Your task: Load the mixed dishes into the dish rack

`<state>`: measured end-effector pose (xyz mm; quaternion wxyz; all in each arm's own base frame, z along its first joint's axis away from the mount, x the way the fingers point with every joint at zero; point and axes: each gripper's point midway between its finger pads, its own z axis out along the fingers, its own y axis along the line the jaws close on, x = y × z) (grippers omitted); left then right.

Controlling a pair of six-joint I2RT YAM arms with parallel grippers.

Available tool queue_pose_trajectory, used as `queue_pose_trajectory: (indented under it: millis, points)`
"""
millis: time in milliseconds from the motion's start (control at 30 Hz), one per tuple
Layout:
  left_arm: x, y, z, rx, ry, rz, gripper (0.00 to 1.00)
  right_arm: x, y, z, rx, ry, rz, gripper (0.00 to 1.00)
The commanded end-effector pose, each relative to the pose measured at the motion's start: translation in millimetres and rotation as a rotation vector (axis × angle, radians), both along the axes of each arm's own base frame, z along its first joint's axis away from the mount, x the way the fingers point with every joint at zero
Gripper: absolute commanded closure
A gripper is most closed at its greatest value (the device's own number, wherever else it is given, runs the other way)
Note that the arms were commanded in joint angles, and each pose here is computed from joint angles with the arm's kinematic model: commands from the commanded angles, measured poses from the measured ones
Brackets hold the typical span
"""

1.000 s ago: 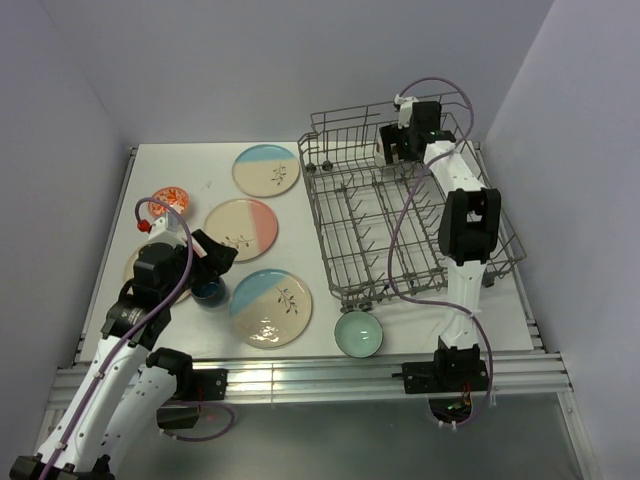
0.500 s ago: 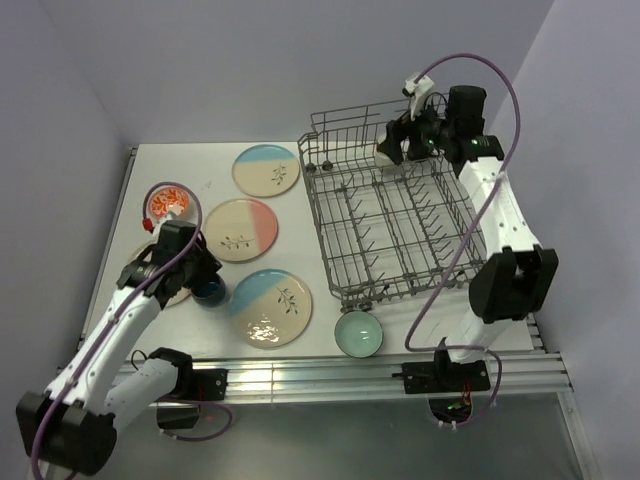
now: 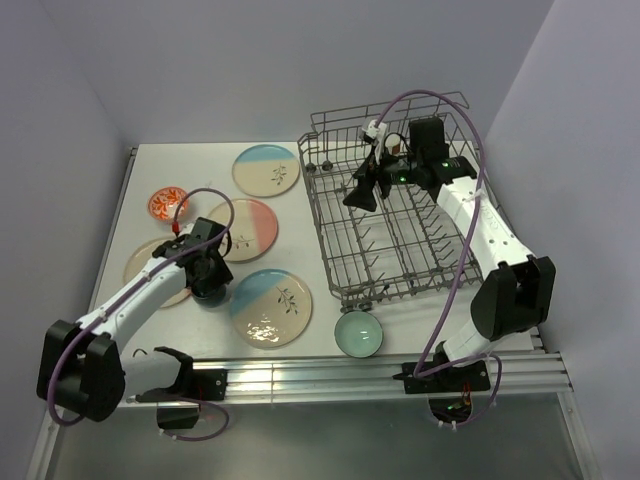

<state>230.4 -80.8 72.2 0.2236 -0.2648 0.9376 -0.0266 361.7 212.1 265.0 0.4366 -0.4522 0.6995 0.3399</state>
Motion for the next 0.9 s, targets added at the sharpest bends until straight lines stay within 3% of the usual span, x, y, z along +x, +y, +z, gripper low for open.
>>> queue_pose_trajectory:
  millis: [0,167,300,567,733,867]
  points:
    - [12.1,-2.5,1.4,0.064,-0.036,-0.049,0.58,-17.4,4.4,25.5,0.038,-0.058,0.046,0.07]
    - [13.9,-2.8,-1.5,0.119,-0.017,-0.139,0.55,-24.1,5.8,26.7,0.049,-0.049,0.062,0.07]
    - [14.4,-16.3,-4.6,0.082,-0.014,-0.225,0.5,-27.9,6.8,23.6,0.051,-0.041,0.07,0.07]
    - [7.3,-18.4,-12.6,0.134,0.097,-0.225,0.45,-32.1,7.8,21.9,0.057,-0.035,0.082,0.07]
    - [1.2,-11.1,-20.5,0.175,0.138,-0.194,0.49,-33.7,8.2,20.2,0.062,-0.028,0.085,0.07]
    - [1.4,-11.6,-27.8,0.175,0.148,-0.182,0.62,-36.3,8.4,20.7,0.065,-0.027,0.092,0.07]
